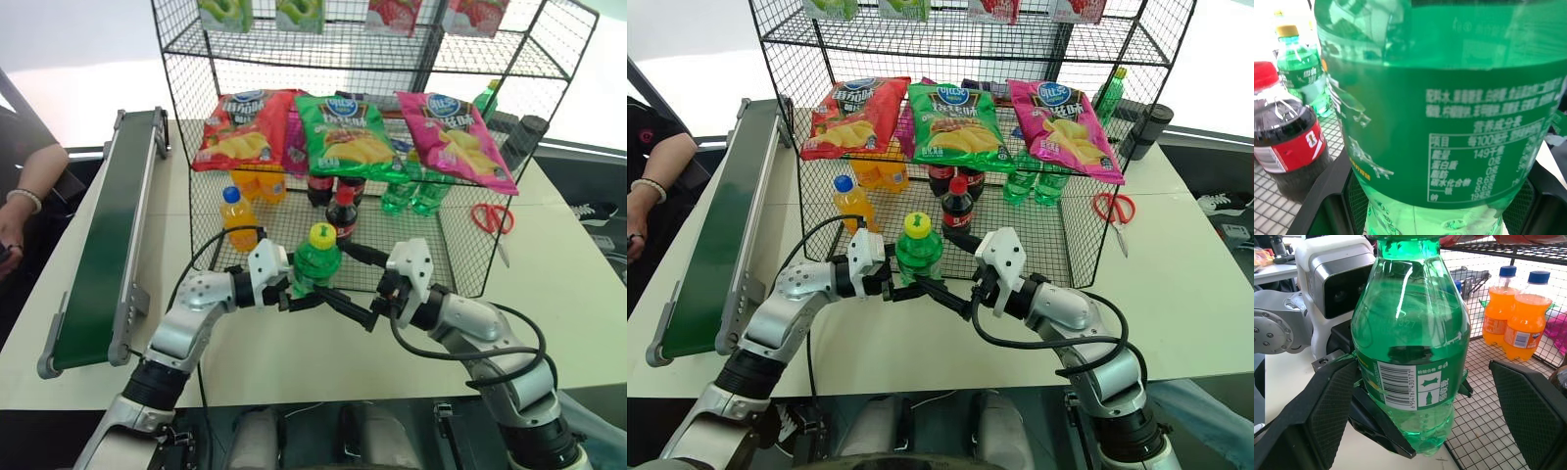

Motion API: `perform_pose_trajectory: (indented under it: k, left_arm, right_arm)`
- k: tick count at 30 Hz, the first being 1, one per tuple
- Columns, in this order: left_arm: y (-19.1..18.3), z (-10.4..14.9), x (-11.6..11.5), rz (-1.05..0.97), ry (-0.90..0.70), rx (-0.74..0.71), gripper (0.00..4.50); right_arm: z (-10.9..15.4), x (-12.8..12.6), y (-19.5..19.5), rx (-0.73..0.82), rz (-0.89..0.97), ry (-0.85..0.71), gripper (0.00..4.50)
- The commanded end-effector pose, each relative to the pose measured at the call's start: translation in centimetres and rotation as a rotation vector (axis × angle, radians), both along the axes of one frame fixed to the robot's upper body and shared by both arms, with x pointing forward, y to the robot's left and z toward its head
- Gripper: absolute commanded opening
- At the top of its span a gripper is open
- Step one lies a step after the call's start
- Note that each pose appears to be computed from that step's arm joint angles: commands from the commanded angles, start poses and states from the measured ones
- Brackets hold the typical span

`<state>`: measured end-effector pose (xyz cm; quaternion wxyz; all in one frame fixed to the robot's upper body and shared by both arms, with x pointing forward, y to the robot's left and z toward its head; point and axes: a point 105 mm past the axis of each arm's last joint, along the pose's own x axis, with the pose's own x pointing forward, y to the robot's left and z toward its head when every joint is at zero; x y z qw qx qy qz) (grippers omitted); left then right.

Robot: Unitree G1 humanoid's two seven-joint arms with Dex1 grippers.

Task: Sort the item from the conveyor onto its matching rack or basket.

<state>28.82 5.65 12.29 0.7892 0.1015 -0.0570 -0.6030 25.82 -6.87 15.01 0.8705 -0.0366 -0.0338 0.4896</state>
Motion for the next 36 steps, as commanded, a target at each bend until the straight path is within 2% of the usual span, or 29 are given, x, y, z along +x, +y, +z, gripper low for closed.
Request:
perform_pose_trajectory:
  k: [1, 12, 17, 21, 24, 30, 36]
  left_arm:
    - [-1.0, 1.6, -0.4, -0.055, -0.080, -0.028, 2.85]
    - [-1.4, 1.9, -0.8, -0.093, -0.089, -0.032, 2.85]
    - [-1.6, 1.9, -1.0, -0.102, -0.092, -0.030, 2.85]
    - [-1.6, 1.8, -1.1, -0.114, -0.062, -0.041, 2.85]
    - [-1.5, 1.6, -1.0, -0.098, -0.064, -0.035, 4.37]
    - [-0.3, 1.0, -0.3, -0.019, -0.061, -0.015, 4.45]
    - [3.2, -0.9, 0.9, 0.179, -0.011, 0.017, 4.45]
  right_arm:
    - [1.3, -0.4, 0.3, 0.027, 0.020, -0.043, 4.50]
    - [1.1, -0.4, 0.4, 0.051, 0.027, -0.021, 4.50]
    - [1.2, -0.6, 0.5, 0.067, 0.041, -0.002, 2.94]
    - [1.2, -0.6, 0.5, 0.070, 0.034, -0.003, 2.92]
    - [1.3, -0.6, 0.5, 0.075, 0.029, -0.002, 2.92]
    - [1.4, 0.0, -0.3, 0.072, -0.036, -0.027, 2.92]
    - [1.0, 1.9, -3.9, 0.051, -0.245, -0.061, 2.92]
